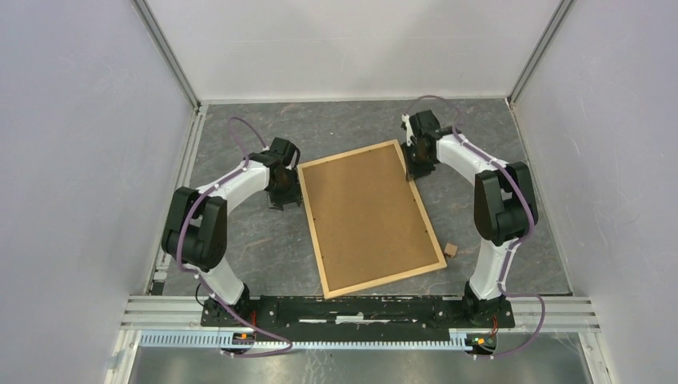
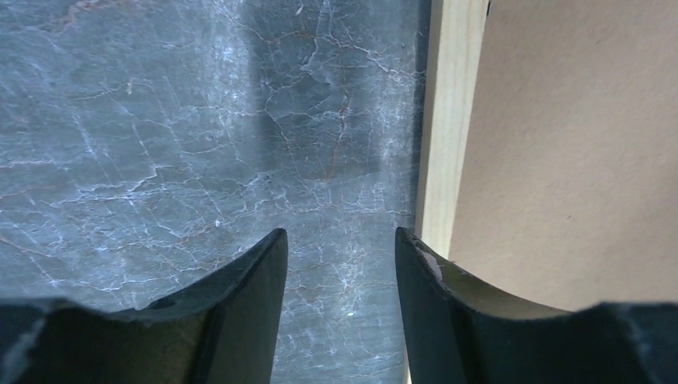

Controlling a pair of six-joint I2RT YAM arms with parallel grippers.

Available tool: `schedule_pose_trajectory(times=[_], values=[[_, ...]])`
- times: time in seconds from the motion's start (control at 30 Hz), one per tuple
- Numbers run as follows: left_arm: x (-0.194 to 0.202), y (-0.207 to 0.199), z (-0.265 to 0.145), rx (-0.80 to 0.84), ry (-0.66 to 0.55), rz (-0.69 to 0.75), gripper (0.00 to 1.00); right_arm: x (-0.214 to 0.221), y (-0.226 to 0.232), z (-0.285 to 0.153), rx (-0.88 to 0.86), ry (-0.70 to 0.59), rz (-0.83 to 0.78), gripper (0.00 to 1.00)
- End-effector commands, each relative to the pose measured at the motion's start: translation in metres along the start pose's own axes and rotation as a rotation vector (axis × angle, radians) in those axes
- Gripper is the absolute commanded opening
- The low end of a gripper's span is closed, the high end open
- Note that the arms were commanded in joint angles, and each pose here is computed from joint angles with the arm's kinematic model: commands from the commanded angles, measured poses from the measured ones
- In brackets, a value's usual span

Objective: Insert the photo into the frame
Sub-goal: Install the photo frame at the center of the board.

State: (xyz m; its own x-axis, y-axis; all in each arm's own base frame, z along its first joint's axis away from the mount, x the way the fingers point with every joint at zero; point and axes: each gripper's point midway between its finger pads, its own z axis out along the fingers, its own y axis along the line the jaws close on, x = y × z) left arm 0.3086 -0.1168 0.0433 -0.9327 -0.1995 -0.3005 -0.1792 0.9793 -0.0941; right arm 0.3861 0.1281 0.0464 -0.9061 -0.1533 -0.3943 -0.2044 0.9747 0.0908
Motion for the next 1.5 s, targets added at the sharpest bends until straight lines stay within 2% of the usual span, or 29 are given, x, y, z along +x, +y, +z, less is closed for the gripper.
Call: schedule_pose_trajectory(times=[0.0, 0.07, 0.17, 0.3, 0.5, 0.7, 0.97, 1.13, 1.47], values=[[-0.011, -0.017, -0.006, 0.072, -0.016, 0.003, 0.63, -0.035, -0.009, -0.024, 0.126, -0.023, -0.064, 0.29], [-0.014, -0.021, -0.012, 0.09, -0.023, -0.004, 0.7, -0.04, -0.009, -0.027, 0.143, -0.023, -0.072, 0.33], [-0.017, -0.032, -0.018, 0.141, -0.017, -0.019, 0.72, -0.039, -0.005, -0.025, 0.123, -0.017, -0.077, 0.37], [-0.019, -0.046, -0.012, 0.189, 0.0, -0.067, 0.67, -0.046, -0.012, -0.022, 0.165, -0.028, -0.097, 0.41], [-0.031, -0.052, -0.002, 0.159, -0.013, -0.203, 0.59, -0.087, -0.009, -0.005, 0.169, -0.058, -0.14, 0.41], [-0.031, -0.059, 0.007, 0.056, -0.021, -0.195, 0.59, -0.1, -0.017, -0.004, 0.214, -0.084, -0.188, 0.46], [-0.024, -0.044, 0.024, -0.045, -0.022, -0.172, 0.45, -0.103, -0.025, 0.006, 0.273, -0.055, -0.193, 0.37], [-0.016, -0.036, 0.032, -0.08, -0.009, -0.166, 0.42, -0.102, -0.019, 0.012, 0.263, -0.048, -0.203, 0.33], [-0.01, -0.031, 0.038, -0.102, 0.007, -0.158, 0.38, -0.09, -0.006, 0.033, 0.245, -0.006, -0.233, 0.31]])
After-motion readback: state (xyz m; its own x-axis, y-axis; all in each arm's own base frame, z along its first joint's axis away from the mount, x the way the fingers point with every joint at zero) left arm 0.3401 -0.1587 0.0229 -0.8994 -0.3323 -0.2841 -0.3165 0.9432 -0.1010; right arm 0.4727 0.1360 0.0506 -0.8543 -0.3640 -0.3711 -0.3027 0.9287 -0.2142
